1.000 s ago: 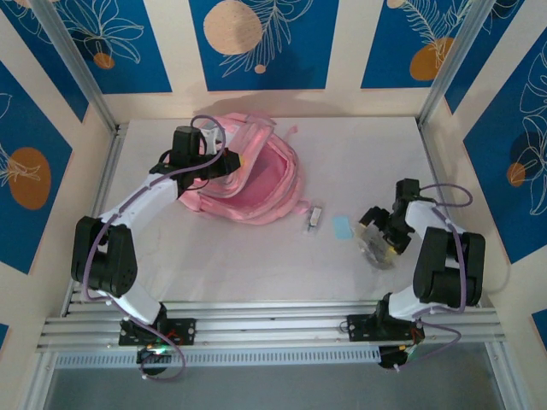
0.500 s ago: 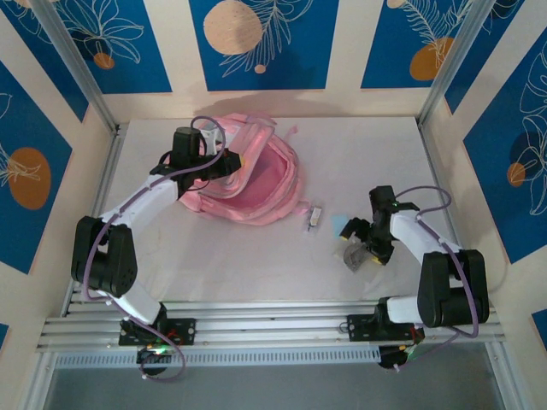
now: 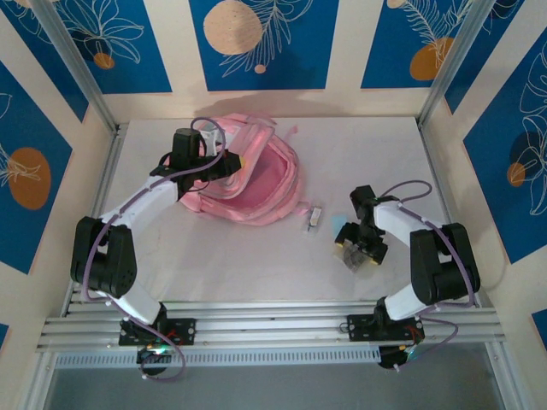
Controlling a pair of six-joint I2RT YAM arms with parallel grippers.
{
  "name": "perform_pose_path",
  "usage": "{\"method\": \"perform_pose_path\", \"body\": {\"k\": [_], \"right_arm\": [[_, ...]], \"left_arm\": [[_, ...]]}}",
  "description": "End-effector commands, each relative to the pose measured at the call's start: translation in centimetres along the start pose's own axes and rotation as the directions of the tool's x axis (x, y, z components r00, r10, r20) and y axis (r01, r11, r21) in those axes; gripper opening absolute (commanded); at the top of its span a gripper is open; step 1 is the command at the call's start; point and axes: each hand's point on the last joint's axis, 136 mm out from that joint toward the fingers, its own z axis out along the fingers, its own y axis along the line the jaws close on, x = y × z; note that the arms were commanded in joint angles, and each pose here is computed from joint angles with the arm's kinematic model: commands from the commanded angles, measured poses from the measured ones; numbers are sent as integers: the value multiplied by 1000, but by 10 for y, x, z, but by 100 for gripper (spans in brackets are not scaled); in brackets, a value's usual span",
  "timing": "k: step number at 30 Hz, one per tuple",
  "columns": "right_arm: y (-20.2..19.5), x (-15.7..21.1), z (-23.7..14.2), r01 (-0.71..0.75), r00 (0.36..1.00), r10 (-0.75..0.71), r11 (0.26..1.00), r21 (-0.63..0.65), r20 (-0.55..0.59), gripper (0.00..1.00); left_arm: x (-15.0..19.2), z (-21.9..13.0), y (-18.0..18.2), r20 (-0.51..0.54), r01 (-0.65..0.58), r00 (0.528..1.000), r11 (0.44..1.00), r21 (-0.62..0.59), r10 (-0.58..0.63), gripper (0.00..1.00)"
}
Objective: Pack the student bag
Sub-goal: Pick up the loose stationery from the middle-right of the table.
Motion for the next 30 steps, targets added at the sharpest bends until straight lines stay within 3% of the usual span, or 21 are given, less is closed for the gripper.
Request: {"method": "perform_pose_path", "body": {"k": [1, 9, 17, 20, 22, 26, 30], "right_arm": [[10, -2, 4, -16, 1000, 16, 1000, -19, 14, 88], [5, -3, -2, -33, 999, 36, 997, -76, 36, 50], [6, -10, -24, -10, 995, 20, 994, -110, 93, 31], [6, -11, -23, -11, 995, 24, 992, -128, 98, 17], [8, -11, -23, -11, 996, 24, 990, -141, 92, 0], [9, -13, -31, 4, 994, 12, 988, -152, 106, 0], [12, -15, -62, 58, 987, -29, 980, -190, 156, 0]], "left_arm": [[-8, -15, -33, 32, -65, 998, 994, 93, 62, 0], [-14, -14, -38, 38, -74, 997, 992, 103, 71, 0], [-18, -16, -42, 49, -75, 996, 991, 107, 70, 0], [-17, -17, -42, 47, -72, 997, 991, 109, 67, 0], [-19, -18, -43, 50, -73, 996, 991, 110, 68, 0], [-19, -19, -45, 53, -79, 996, 991, 107, 74, 0], [-20, -19, -43, 56, -86, 995, 991, 98, 81, 0]]}}
